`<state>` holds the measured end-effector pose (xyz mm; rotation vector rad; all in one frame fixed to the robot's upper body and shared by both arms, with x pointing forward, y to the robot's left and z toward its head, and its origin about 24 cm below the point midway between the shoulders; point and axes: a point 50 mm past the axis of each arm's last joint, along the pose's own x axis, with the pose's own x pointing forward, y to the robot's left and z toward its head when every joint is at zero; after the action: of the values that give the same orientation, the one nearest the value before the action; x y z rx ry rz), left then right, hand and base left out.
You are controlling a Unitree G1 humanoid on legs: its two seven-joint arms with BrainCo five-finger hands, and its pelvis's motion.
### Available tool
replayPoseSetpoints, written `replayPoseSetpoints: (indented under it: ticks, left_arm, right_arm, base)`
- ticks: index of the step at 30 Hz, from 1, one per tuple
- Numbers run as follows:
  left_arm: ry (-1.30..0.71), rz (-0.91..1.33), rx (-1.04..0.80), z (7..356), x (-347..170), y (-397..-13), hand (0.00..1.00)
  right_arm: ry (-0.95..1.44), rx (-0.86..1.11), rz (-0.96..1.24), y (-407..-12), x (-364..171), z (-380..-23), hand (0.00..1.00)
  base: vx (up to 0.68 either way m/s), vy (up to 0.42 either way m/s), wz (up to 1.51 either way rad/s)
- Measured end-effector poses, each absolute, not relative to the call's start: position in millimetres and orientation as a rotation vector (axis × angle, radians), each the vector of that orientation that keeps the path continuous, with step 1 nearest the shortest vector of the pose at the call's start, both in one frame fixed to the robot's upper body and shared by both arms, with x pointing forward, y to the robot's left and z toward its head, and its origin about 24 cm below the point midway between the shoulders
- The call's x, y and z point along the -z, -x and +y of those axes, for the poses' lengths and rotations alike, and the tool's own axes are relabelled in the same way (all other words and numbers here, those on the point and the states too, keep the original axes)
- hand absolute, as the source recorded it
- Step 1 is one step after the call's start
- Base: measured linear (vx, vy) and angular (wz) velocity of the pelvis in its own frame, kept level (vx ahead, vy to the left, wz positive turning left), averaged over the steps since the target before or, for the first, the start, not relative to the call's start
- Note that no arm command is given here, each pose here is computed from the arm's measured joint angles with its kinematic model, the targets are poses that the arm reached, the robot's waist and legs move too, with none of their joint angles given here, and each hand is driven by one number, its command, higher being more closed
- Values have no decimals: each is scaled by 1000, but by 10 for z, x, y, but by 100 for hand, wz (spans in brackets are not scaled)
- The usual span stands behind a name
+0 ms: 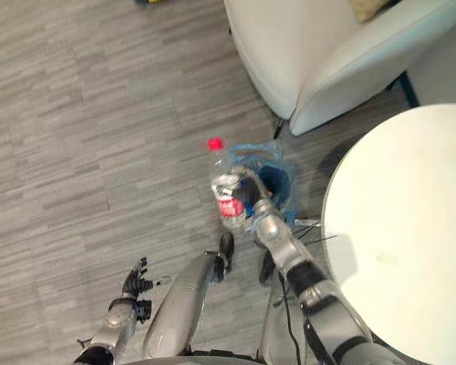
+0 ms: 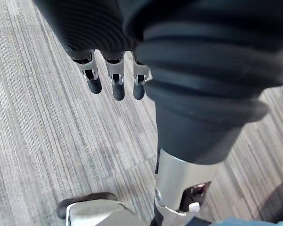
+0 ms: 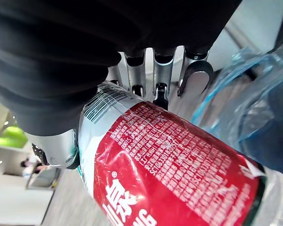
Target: Gather rubbish on tea table into small bin, then transfer packed bag to large trash can.
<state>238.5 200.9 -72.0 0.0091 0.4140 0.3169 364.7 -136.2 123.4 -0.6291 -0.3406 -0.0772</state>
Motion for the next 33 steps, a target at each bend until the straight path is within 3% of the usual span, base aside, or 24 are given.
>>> replayPoseSetpoints:
  ticks: [7,12,13,21,28,33]
  left_arm:
    - [134,141,-344,1887,162,-2788,0]
    - [156,104,-355,1918,70,-2840,0]
    - [157,96,-353,1916,51,-2846,0]
    - [150,78,-340,1917,11,-2860,0]
    - [140,79,-345,1947,15,-2851,0]
    - [134,88,-353,1968,35,-2833,0]
  right_arm:
    - [597,270,-614,-3780,-2196,-1514,100]
    - [575,283,-613,-3852,-2345,-1533,100]
    - [577,288,-598,-3878,-2349,-1550,0]
    - [607,290,-503,-3982,-2282,-1651,0]
    - [627,261,-683,-3751,-2403,-1489,0]
    - [742,259,-720,-3591,-2177,-1473,0]
  base:
    - [-158,-17,2]
    - [-100,7,1]
    - [-105,2,1]
    - [-95,-8,0]
    - [-99,-15,-4]
    - [-78,-6,-3]
